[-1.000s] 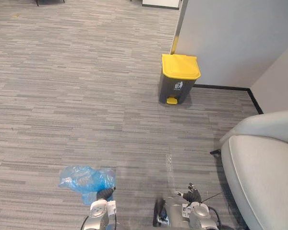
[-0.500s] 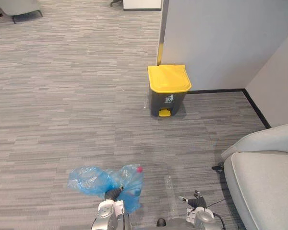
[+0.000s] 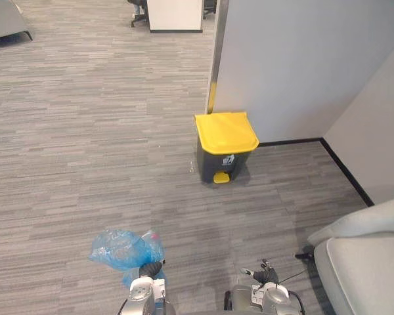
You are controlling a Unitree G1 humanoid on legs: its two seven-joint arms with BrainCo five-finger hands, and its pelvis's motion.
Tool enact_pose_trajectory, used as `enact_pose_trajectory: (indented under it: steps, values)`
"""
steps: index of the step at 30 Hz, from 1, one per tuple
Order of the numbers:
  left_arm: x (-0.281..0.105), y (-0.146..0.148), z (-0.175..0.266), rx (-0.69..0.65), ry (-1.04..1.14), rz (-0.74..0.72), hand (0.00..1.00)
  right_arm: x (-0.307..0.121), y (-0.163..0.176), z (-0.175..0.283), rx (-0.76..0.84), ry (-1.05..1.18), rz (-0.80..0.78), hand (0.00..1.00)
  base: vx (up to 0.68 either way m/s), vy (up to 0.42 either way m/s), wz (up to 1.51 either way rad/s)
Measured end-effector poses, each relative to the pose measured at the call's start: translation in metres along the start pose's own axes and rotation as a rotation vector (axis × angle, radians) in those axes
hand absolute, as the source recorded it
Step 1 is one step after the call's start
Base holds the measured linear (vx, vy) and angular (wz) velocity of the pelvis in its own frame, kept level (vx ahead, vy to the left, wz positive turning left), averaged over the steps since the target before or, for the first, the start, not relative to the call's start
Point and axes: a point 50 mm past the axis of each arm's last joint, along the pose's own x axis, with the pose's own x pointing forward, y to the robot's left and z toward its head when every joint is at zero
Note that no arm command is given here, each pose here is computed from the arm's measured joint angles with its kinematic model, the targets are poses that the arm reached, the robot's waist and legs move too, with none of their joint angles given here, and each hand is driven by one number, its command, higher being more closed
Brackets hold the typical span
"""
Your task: Gather rubbish on tea table into small bin, then transfer packed bag to large trash can.
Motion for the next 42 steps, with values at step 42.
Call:
enact_pose_trajectory:
  steps: [42]
  values:
    - [-0.002, -0.025, -0.007, -0.024, 0.044, -0.067, 1.00, 0.001, -0.031, -0.018, -0.032, 0.080, -0.087, 0.00, 0.27, -0.030, 0.00]
